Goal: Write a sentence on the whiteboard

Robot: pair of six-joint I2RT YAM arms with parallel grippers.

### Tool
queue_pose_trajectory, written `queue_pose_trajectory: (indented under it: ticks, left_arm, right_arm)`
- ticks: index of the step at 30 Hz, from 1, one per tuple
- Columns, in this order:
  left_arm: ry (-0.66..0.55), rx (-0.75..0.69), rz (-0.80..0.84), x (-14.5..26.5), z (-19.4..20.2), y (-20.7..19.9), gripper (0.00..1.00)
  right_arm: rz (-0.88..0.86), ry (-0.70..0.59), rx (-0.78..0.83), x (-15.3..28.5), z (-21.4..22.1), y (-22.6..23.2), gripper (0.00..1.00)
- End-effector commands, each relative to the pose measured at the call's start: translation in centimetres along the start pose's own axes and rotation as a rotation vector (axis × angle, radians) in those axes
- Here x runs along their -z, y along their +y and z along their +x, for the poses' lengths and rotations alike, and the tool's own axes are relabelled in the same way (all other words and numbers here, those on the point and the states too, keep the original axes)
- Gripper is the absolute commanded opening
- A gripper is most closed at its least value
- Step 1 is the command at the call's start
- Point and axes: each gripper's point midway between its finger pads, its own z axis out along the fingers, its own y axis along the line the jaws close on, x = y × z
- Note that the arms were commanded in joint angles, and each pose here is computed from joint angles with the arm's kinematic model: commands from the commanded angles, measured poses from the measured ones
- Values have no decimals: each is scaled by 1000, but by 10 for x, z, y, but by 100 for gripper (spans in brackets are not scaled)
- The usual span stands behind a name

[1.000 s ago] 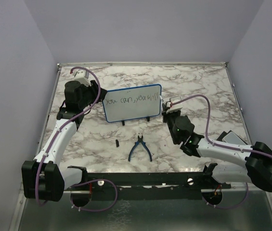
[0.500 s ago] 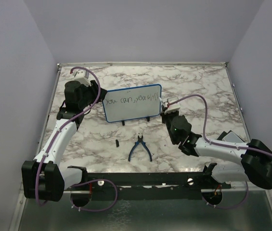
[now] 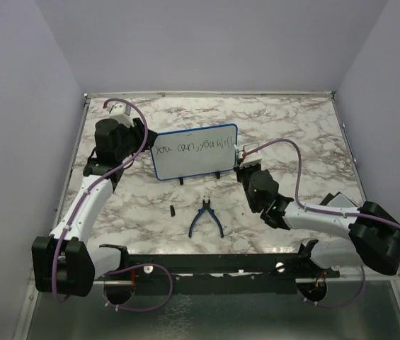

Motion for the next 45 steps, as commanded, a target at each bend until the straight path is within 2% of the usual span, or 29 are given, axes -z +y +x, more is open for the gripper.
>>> queue_pose_trajectory:
  ticks: [1, 24, 26, 30, 36, 41, 45]
  left_arm:
    - [12, -6, 32, 4, 4, -7, 40]
    - [5, -14, 22, 5, 3, -5, 41]
    - [1, -20, 17, 5, 2, -4, 50]
    - [-6, -29, 7, 6, -1, -3, 73]
    - [-41, -74, -59, 14, -12, 6, 97]
    - [-117, -138, -217, 38, -42, 23, 99]
    - [-154, -146, -300, 68, -62, 23, 99]
  right_arm:
    - [38, -31, -12, -5, -11, -5, 1]
    - [-6, -26, -11, -2, -13, 0, 1]
    - [-35, -21, -8, 1, -14, 2, 1]
    - [-98, -23, -8, 10, -22, 5, 1]
    - [-137, -17, -44, 25, -36, -1, 1]
    - [-137, 1, -95, 42, -48, -15, 1]
    - [-140, 64, -135, 59, -48, -26, 1]
